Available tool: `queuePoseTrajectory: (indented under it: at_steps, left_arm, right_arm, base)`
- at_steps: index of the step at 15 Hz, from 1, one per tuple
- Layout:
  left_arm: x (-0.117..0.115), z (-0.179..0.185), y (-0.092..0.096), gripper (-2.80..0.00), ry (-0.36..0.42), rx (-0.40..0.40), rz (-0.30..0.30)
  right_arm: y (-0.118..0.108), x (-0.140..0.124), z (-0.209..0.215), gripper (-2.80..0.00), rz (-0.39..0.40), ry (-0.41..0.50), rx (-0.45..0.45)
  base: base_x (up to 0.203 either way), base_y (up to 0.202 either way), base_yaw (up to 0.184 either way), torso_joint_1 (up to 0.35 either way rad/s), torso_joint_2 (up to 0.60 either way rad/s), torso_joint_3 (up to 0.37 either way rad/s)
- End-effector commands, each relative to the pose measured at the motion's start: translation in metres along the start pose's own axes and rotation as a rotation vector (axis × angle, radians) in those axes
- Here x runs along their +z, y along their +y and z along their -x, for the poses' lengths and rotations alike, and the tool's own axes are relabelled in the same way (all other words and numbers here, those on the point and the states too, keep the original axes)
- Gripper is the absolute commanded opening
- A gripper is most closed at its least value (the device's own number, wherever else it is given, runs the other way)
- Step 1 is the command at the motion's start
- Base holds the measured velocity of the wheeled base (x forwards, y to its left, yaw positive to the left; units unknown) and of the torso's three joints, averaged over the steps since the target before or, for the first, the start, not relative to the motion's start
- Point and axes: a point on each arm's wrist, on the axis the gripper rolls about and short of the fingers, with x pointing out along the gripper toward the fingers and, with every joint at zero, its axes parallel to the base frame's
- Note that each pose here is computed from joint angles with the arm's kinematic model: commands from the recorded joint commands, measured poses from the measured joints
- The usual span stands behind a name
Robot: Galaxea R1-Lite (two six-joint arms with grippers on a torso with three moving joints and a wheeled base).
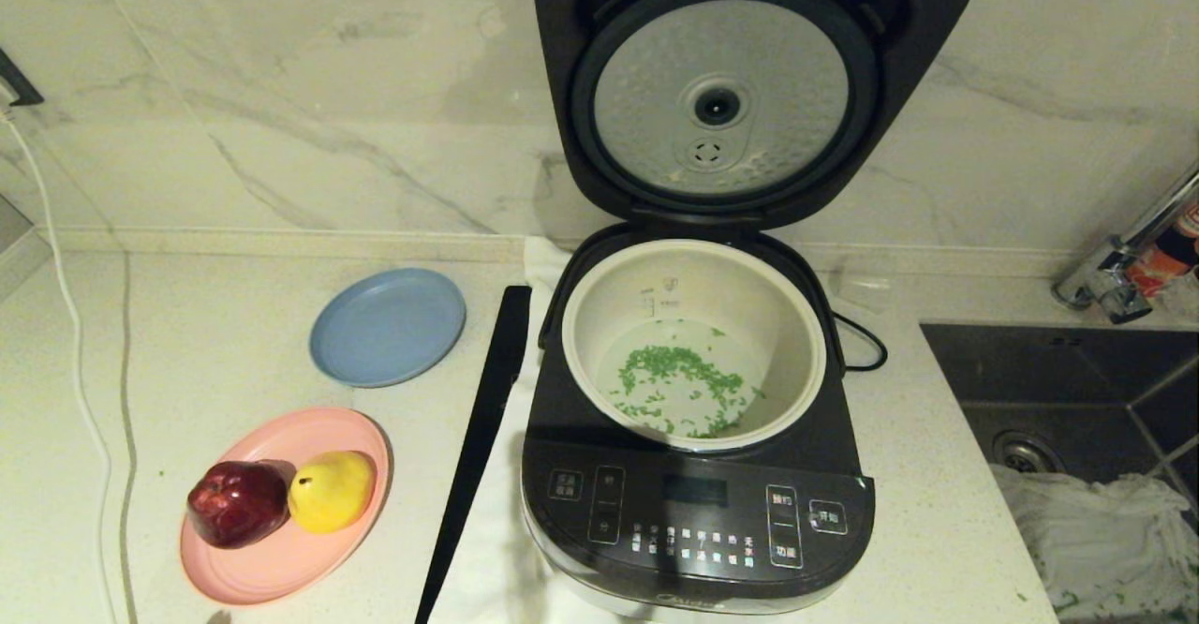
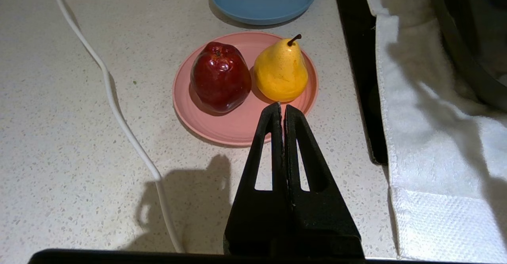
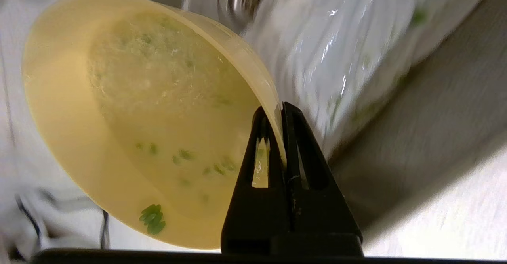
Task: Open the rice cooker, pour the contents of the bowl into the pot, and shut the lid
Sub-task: Fill a bowl with water from the tap, then pour the water from the bowl into the rice cooker
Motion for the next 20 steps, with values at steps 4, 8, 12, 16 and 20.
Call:
queuePoseTrajectory:
  at_steps: [4,8,12,16,20]
  left_arm:
    - [-0.002,-0.001,0.0,-2.8,0.007,0.0,-0.001]
    - [-0.003,-0.001,0.0,-2.8,0.008,-0.001,-0.001]
    - [-0.003,-0.001,0.0,-2.8,0.009,0.0,-0.001]
    - [-0.003,-0.001,0.0,-2.8,0.009,0.0,-0.001]
    - [-0.003,-0.001,0.0,-2.8,0.008,-0.002,-0.001]
  right_arm:
    - [0.051,-0.075,0.051,-2.8,0.156,0.031,0.024]
    - [0.085,-0.128,0.082,-2.8,0.297,0.052,0.069]
    - [0.099,-0.163,0.099,-2.8,0.367,0.141,0.076]
    - [0.109,-0.189,0.101,-2.8,0.419,0.265,0.068]
    - [0.116,-0.208,0.108,-2.8,0.476,0.312,0.089]
  base:
    - [0.0,0.0,0.0,0.0,0.0,0.0]
    - [0.0,0.0,0.0,0.0,0.0,0.0]
    - [0.0,0.0,0.0,0.0,0.0,0.0]
    - [0.0,0.0,0.0,0.0,0.0,0.0]
    - [0.0,0.0,0.0,0.0,0.0,0.0]
